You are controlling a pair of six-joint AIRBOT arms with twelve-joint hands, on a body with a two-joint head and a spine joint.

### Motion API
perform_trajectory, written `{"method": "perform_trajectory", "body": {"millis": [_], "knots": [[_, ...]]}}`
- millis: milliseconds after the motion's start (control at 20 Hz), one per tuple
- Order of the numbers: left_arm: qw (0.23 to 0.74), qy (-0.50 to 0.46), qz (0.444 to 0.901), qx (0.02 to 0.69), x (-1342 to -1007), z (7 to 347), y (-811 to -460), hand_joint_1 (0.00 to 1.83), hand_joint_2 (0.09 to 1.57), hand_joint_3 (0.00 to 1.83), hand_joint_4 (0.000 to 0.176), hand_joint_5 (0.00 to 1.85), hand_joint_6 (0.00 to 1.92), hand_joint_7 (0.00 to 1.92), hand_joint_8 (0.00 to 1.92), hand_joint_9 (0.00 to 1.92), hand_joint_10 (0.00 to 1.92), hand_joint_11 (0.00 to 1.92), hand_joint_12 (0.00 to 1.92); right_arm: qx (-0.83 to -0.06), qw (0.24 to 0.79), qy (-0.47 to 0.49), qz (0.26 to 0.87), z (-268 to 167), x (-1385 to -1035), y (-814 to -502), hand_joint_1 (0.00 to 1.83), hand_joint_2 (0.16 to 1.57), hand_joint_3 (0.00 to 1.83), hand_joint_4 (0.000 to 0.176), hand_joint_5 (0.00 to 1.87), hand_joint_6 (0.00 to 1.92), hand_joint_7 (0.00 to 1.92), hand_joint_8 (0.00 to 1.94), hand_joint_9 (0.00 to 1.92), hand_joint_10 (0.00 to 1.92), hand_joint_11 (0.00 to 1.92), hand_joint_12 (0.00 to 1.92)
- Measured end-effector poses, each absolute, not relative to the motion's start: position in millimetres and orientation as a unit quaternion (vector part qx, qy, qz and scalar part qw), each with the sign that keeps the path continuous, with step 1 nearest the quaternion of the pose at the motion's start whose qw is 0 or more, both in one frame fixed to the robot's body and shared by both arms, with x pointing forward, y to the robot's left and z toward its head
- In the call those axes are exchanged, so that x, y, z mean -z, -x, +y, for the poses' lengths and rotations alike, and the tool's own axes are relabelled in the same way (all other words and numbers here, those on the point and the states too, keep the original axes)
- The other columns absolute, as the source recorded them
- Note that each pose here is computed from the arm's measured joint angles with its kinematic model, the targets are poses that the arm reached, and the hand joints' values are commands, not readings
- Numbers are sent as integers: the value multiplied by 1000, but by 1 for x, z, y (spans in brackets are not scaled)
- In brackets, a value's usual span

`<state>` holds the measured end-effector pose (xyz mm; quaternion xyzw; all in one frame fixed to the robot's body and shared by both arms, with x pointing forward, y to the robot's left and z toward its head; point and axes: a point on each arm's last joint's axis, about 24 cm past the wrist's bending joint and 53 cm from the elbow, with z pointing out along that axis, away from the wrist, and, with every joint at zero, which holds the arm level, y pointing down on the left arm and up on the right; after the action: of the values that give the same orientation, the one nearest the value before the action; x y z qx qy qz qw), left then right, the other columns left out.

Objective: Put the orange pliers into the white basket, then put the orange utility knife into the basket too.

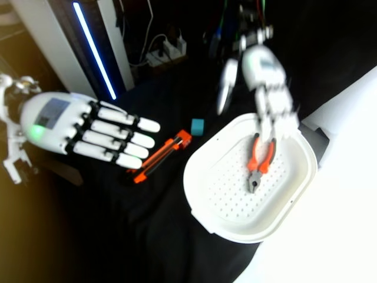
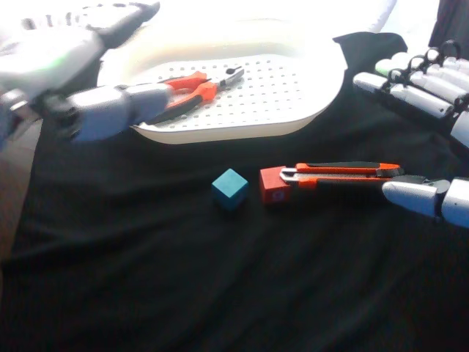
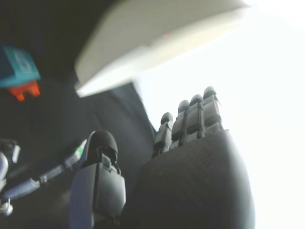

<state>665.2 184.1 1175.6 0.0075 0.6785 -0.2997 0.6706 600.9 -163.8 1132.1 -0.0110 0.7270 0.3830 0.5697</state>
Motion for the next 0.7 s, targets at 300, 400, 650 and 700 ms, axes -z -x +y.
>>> {"method": "perform_trajectory", "body": {"millis": [300, 400, 650, 700], "knots": [[670, -3, 675, 309, -1156, 191, -614, 467, 1424, 0, 44, 138, 10, 97, 2, 81, 4, 0, 333, -370, 536, -7, 759, -160, -1093, -610, 476, 1230, 2, 25, 0, 0, 0, 0, 0, 0, 21, 17], [685, 23, 656, 314, -1168, 201, -617, 439, 1422, 0, 28, 156, 11, 107, 7, 117, 17, 0, 359, -366, 527, -12, 767, -158, -1084, -616, 459, 1238, 0, 4, 0, 0, 0, 0, 2, 0, 3, 159], [694, 20, 644, 321, -1174, 201, -612, 425, 1420, 0, 22, 194, 11, 166, 8, 192, 43, 0, 701, -366, 496, -7, 788, -134, -1055, -628, 467, 1270, 3, 0, 64, 13, 83, 12, 94, 28, 0, 429], [695, 19, 644, 321, -1174, 201, -611, 425, 1420, 0, 22, 194, 11, 166, 8, 192, 43, 0, 701, -366, 491, -7, 791, -131, -1052, -630, 467, 1270, 3, 0, 64, 13, 83, 12, 94, 28, 0, 429]]}}
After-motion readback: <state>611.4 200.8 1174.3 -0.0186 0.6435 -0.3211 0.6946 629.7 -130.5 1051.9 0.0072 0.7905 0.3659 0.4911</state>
